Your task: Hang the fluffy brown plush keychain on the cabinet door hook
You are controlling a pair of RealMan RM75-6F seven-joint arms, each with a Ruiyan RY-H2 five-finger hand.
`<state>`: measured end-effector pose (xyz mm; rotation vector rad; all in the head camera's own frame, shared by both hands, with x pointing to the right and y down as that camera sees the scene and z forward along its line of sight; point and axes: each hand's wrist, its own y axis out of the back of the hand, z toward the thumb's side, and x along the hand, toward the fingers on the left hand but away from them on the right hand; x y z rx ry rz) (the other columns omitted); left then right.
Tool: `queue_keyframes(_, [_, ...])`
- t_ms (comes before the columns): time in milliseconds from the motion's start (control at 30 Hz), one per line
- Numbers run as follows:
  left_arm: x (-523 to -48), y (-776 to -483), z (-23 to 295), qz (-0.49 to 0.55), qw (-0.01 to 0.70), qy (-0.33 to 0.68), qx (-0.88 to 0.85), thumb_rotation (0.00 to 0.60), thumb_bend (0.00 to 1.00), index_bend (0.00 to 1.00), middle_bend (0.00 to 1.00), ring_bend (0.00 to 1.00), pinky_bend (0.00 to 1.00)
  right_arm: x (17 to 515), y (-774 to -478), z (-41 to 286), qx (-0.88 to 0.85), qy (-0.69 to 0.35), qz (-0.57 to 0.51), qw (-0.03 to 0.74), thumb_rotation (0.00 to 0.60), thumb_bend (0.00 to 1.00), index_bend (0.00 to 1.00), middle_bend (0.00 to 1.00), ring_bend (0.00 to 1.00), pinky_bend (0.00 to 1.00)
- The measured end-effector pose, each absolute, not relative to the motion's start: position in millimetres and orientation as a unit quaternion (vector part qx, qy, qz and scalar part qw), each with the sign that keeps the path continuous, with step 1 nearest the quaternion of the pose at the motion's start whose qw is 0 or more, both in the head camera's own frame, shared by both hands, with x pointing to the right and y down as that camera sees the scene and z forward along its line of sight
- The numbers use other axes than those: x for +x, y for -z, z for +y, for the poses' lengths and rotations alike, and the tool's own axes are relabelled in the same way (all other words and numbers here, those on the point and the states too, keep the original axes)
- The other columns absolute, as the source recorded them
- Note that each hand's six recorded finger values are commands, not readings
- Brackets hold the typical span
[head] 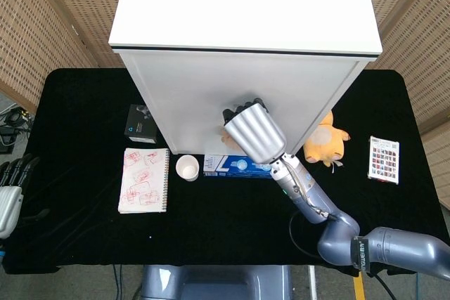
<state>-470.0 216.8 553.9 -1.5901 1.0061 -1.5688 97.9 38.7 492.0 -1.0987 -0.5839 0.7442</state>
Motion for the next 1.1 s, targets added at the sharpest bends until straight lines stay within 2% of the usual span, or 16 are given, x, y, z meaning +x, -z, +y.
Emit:
queue_keyframes(367, [-469.4, -553.1, 217.8, 0.387, 0.338, 0.6, -0.612, 0.6, 0.0, 0.0, 0.0, 0.0, 0.0, 102.0, -476.7, 43.6, -0.486, -0.323, -0.275, 0.764, 0.6, 0.3, 0.72, 0.95, 0.94, 1.0])
queue_keyframes(667, [-469.5, -548.3, 218.8, 0.392, 0.338, 0.593, -0.616, 0.6, 0.0, 0.0, 0.0, 0.0, 0.0, 144.0, -460.9, 68.0, -0.498, -0.295, -0.284, 0.764, 0.6, 0.3, 0.72, 0.93, 0.93, 1.0])
queue_keyframes(767, [-468.0, -546.1, 219.8, 0.393, 0.341, 0.59, -0.618, 0.6, 0.0, 0.0, 0.0, 0.0, 0.0, 166.6, -461.7, 79.9, -0.515, -0.285, -0.283, 0.757, 0.6, 0.3, 0.69, 0.88, 0.87, 1.0])
queue_keyframes(833, [-466.6, -544.5, 220.7, 0.393, 0.342, 0.587, -0.62, 0.6, 0.0, 0.0, 0.0, 0.0, 0.0, 190.1, -466.1, 89.9, -0.526, -0.287, -0.281, 0.749, 0.6, 0.29, 0.63, 0.8, 0.79, 0.98])
queue_keyframes(867, [-465.4, -543.3, 221.6, 0.393, 0.344, 0.584, -0.621, 0.6, 0.0, 0.0, 0.0, 0.0, 0.0, 202.8, -469.3, 94.7, -0.53, -0.293, -0.281, 0.745, 0.6, 0.28, 0.6, 0.76, 0.75, 0.94])
queue_keyframes(967, [-462.6, -540.6, 224.7, 0.393, 0.348, 0.58, -0.623, 0.6, 0.0, 0.0, 0.0, 0.0, 0.0, 252.7, -482.5, 112.4, -0.541, -0.328, -0.282, 0.721, 0.6, 0.15, 0.44, 0.52, 0.52, 0.62])
queue_keyframes(1033, [-461.8, -539.0, 226.7, 0.392, 0.35, 0.579, -0.624, 0.6, 0.0, 0.0, 0.0, 0.0, 0.0, 288.6, -493.3, 126.8, -0.547, -0.363, -0.281, 0.7, 0.6, 0.04, 0.3, 0.31, 0.28, 0.38])
queue_keyframes(1100, [-461.6, -537.9, 228.2, 0.392, 0.352, 0.578, -0.623, 0.6, 0.0, 0.0, 0.0, 0.0, 0.0, 317.4, -503.1, 139.8, -0.554, -0.395, -0.279, 0.678, 0.6, 0.0, 0.19, 0.16, 0.1, 0.25])
